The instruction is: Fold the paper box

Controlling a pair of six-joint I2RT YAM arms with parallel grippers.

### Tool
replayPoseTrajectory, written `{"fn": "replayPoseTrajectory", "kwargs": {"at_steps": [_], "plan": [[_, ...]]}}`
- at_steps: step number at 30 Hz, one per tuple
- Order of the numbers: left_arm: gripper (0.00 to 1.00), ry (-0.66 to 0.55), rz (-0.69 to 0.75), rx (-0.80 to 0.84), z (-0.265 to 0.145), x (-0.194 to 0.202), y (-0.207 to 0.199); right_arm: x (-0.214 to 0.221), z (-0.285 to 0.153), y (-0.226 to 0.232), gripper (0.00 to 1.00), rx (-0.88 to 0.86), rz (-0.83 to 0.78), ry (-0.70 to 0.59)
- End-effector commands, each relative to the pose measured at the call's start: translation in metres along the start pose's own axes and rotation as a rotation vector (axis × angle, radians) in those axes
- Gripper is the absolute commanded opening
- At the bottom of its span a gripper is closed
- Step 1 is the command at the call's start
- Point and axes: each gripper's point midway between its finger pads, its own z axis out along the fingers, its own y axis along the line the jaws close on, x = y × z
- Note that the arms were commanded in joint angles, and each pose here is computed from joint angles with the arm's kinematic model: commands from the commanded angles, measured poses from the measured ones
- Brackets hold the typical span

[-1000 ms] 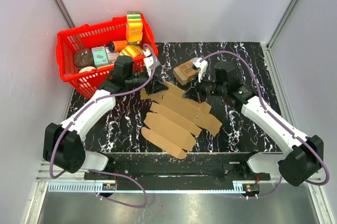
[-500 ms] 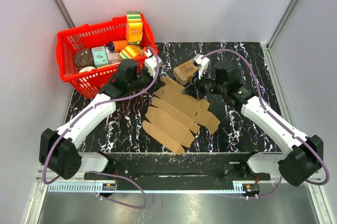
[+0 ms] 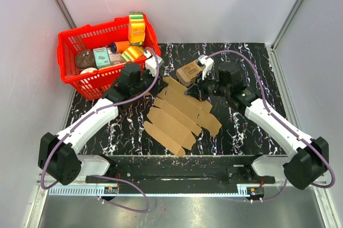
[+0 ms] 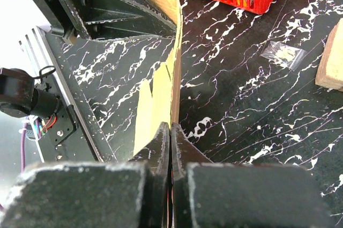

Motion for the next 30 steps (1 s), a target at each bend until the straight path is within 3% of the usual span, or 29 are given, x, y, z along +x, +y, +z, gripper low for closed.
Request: {"fn": "replayPoseTrajectory", "kwargs": {"at_steps": [1, 10, 30], "plan": [[0.24, -0.09, -0.036, -0.218, -0.009, -0.021, 0.028, -0.014, -0.002, 0.011, 0.0, -0.02, 0.008, -0.051], [0.28, -0.114, -0.036, -0.344, -0.017, -0.024, 0.033, -0.01, 0.002, 0.013, 0.0, -0.027, 0.032, -0.044], [0.4, -0.205, 0.015, -0.111, -0.016, -0.039, -0.01, -0.003, 0.007, 0.011, 0.0, -0.029, 0.042, -0.028]]}}
